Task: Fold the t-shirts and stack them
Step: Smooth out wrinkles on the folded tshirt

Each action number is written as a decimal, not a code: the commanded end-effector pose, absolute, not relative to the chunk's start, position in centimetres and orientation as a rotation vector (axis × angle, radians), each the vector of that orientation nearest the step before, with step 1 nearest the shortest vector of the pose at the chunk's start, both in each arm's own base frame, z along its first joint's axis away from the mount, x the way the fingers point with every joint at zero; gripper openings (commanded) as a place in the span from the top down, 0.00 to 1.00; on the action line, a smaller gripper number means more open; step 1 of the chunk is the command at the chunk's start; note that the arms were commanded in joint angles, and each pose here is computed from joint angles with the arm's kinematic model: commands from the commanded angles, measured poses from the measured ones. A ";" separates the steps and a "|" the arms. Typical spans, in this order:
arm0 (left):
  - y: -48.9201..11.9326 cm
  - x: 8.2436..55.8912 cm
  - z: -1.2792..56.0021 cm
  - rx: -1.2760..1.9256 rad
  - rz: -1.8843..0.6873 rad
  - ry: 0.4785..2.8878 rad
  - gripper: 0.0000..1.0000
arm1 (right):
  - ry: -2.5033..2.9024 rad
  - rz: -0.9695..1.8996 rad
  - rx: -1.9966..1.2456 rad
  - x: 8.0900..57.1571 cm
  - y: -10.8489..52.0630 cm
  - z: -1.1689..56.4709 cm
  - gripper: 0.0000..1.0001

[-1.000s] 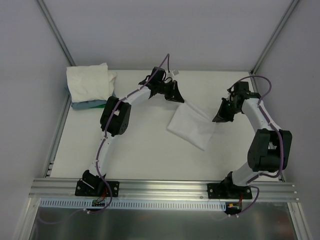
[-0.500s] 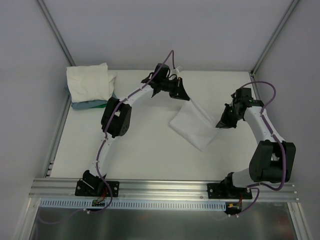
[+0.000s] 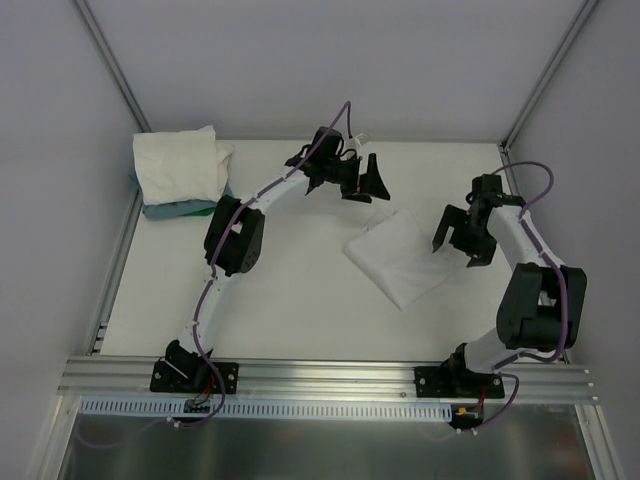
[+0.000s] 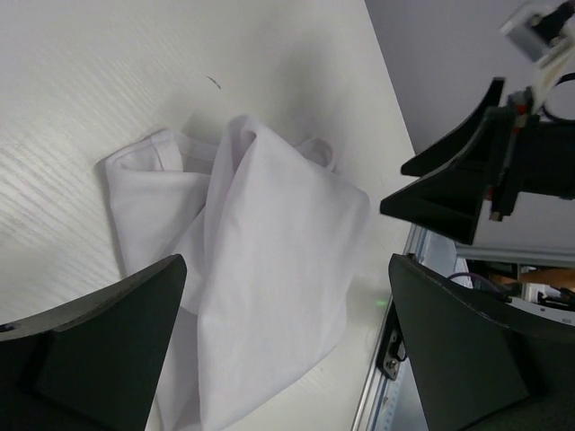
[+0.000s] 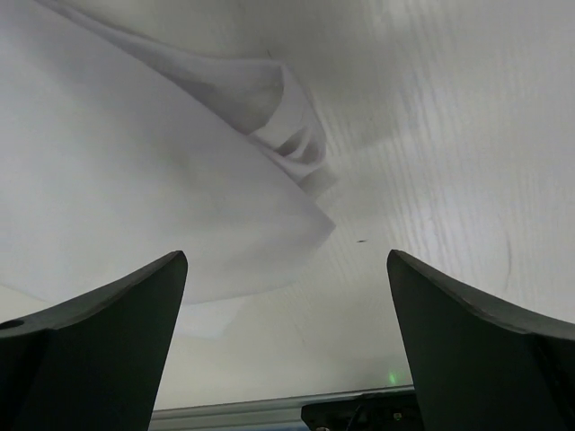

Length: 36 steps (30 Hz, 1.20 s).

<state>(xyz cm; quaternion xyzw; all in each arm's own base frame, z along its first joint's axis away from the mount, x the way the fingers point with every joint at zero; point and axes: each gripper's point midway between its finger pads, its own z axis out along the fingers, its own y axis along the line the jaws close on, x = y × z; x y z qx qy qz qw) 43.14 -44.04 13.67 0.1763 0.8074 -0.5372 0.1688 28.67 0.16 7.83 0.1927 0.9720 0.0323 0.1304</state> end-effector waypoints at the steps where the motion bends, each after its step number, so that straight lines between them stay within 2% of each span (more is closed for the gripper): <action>1: -43.5 43.5 15.4 0.543 -1.462 2.243 0.01 | 2.693 -0.041 0.520 31.6 -2.3 12.1 0.01; 7: -42.8 42.9 16.5 0.556 -1.465 2.240 0.01 | 2.636 0.013 0.522 31.7 -1.6 14.8 0.01; 15: -42.8 41.2 15.8 0.561 -1.551 2.269 0.01 | 2.663 0.134 0.518 30.3 0.1 13.5 0.01; 25: -45.2 41.6 13.6 0.581 -1.695 2.224 0.01 | 2.730 0.263 0.536 29.3 1.9 11.6 0.01; 30: -45.7 41.7 11.8 0.567 -1.720 2.268 0.01 | 2.771 0.409 0.526 29.4 3.7 10.3 0.00; 36: -43.5 41.1 12.8 0.513 -1.729 2.307 0.01 | 2.788 0.657 0.431 30.7 8.2 11.1 0.01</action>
